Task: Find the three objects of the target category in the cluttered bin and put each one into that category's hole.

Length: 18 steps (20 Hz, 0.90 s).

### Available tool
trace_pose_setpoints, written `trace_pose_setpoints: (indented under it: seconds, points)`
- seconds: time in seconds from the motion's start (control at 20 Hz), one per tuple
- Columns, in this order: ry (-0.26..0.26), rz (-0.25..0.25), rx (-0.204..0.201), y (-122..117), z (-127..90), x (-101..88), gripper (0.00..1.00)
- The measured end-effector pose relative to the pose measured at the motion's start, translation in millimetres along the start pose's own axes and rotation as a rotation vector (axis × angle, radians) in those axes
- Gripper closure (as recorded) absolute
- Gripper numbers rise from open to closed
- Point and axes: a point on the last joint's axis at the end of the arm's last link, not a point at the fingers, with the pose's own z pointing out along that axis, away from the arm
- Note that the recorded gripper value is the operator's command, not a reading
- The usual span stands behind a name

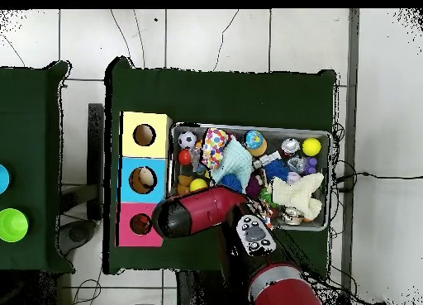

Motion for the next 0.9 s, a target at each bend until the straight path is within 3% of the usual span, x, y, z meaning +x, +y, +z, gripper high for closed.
trace_pose_setpoints:
  seconds: [0.9]
  points:
    - [-0.001, 0.021, -0.017, -6.8, 2.0, -1.6, 0.0]
